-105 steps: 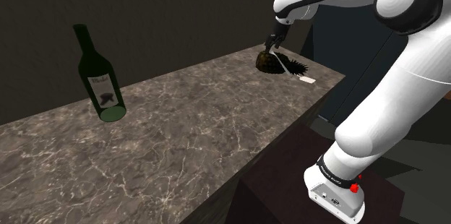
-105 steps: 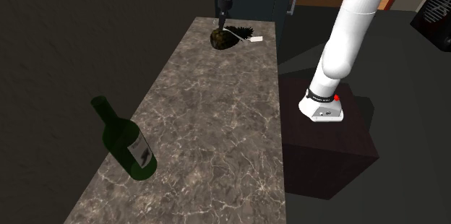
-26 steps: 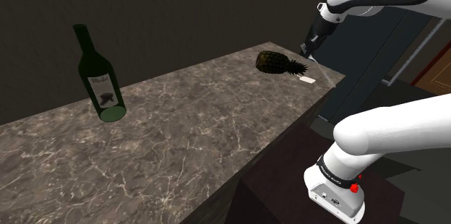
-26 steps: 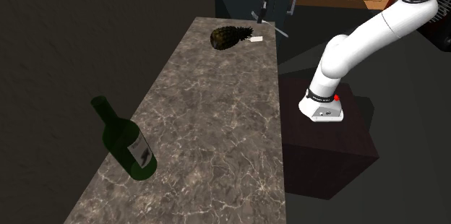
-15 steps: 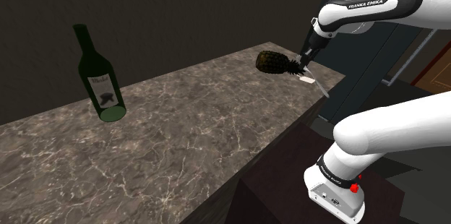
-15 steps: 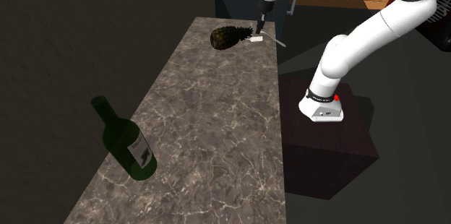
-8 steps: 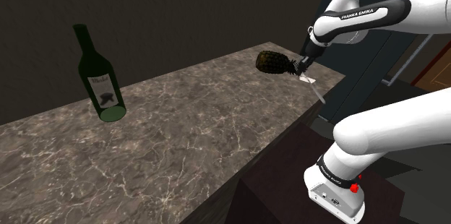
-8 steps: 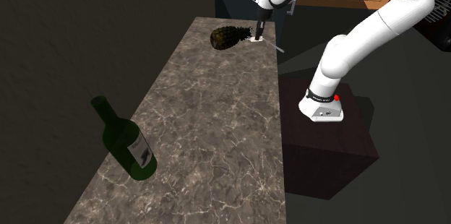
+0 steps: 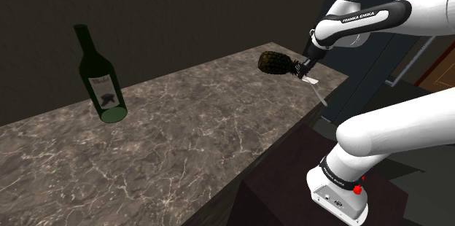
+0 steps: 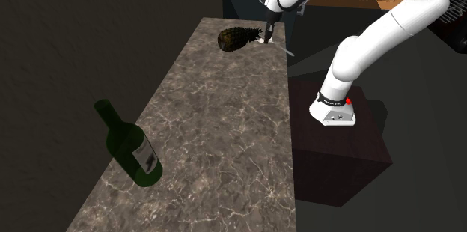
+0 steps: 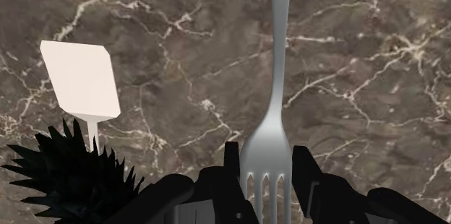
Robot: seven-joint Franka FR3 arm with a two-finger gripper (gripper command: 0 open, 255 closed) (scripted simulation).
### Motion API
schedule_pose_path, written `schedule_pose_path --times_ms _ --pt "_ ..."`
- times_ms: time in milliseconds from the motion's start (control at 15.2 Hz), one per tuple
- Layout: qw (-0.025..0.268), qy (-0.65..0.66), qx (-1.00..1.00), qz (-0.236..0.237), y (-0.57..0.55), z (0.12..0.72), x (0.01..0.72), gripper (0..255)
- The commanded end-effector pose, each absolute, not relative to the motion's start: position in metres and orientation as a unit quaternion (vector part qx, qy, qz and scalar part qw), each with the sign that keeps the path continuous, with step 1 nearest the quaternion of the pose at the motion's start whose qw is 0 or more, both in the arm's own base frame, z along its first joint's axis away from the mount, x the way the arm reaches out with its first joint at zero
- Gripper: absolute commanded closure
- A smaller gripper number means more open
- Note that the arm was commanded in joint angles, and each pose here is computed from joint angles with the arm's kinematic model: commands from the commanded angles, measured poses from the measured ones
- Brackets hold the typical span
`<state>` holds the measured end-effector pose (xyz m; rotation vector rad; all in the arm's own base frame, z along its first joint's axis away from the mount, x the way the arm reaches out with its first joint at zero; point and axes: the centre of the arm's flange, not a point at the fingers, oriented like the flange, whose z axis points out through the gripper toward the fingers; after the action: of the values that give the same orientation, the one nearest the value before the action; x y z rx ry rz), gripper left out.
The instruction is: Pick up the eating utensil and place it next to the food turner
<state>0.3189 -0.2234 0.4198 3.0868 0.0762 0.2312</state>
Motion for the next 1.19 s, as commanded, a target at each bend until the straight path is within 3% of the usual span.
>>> schedule_pose_path --times_ms 0,66,396,660,1122 --pt "0.023 0.025 0.997 0.075 -0.223 0.420 0.319 255" --pt "0.023 0.025 0.997 0.075 -0.223 0.420 0.319 0" --pt "0.023 0.025 0.997 0.075 -0.223 0.420 0.319 0" --pt "0.023 0.025 0.997 0.075 -0.221 0.469 0.311 0" --pt "0.023 0.025 0.997 0.075 -0.221 0.469 0.311 0"
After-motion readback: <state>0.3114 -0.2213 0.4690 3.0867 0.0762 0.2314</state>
